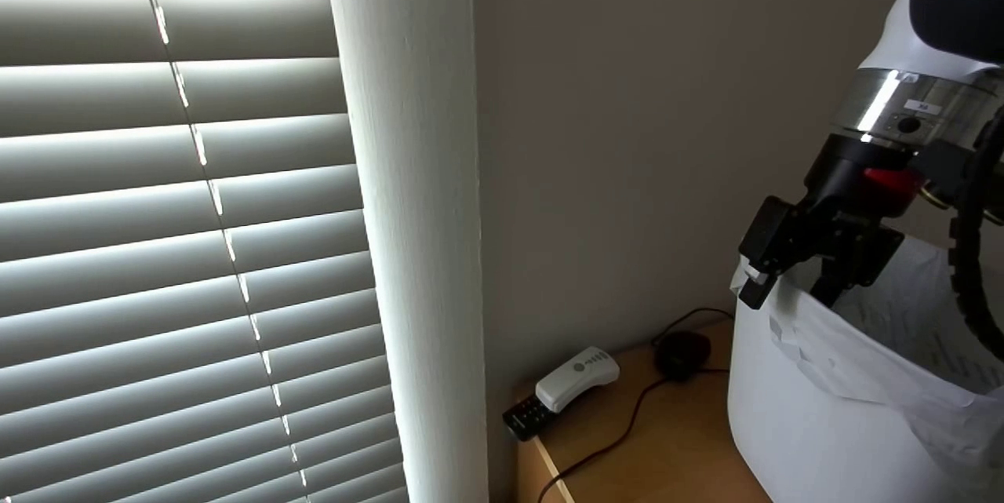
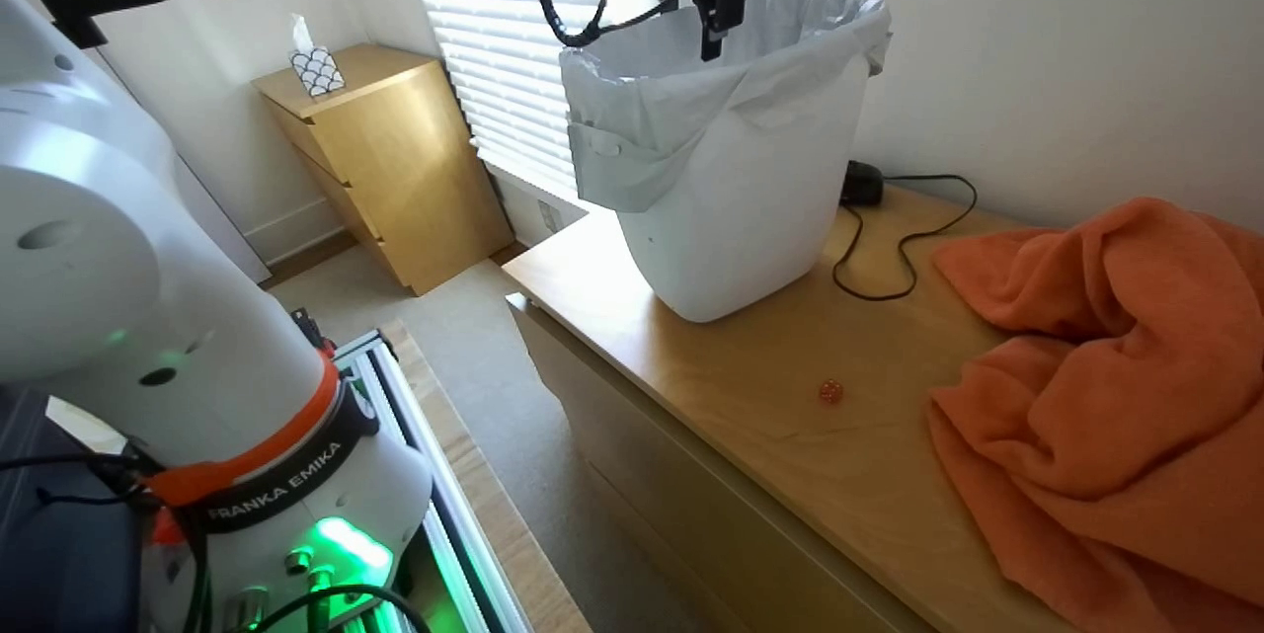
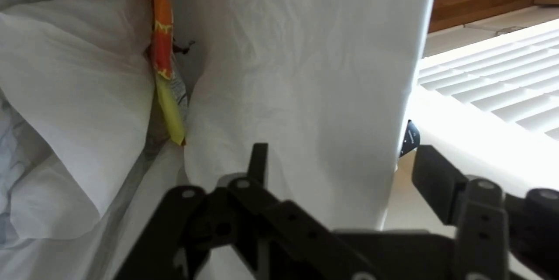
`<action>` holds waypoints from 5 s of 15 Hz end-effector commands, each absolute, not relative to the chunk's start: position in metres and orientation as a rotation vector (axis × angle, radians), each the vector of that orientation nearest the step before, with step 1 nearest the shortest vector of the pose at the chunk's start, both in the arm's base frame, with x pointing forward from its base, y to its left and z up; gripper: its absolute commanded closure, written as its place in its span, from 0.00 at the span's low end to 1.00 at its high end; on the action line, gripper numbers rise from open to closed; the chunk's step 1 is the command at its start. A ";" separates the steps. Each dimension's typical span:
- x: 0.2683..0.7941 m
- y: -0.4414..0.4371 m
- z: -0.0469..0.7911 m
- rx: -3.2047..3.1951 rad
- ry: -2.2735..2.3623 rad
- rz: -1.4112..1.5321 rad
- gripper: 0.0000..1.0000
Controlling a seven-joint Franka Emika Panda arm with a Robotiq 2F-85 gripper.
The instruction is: Pick up the waste bin and lay it on the counter top in a horizontal position
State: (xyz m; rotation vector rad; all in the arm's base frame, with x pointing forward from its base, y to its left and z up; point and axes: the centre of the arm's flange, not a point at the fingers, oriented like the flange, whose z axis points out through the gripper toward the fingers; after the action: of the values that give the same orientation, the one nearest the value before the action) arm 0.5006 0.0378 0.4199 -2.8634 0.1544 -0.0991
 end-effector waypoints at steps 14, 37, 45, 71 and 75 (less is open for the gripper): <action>0.507 -0.022 0.402 -2.569 0.010 0.000 0.97; 0.491 -0.115 0.370 -2.136 0.011 0.056 0.97; 0.493 -0.126 0.380 -2.142 0.024 0.046 0.97; 0.492 -0.176 0.382 -2.209 0.086 -0.024 0.00; 0.484 -0.182 0.402 -2.254 0.084 -0.054 0.00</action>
State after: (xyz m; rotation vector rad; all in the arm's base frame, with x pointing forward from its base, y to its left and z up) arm 0.4971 -0.1779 0.3870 -2.2026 0.0752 -0.0263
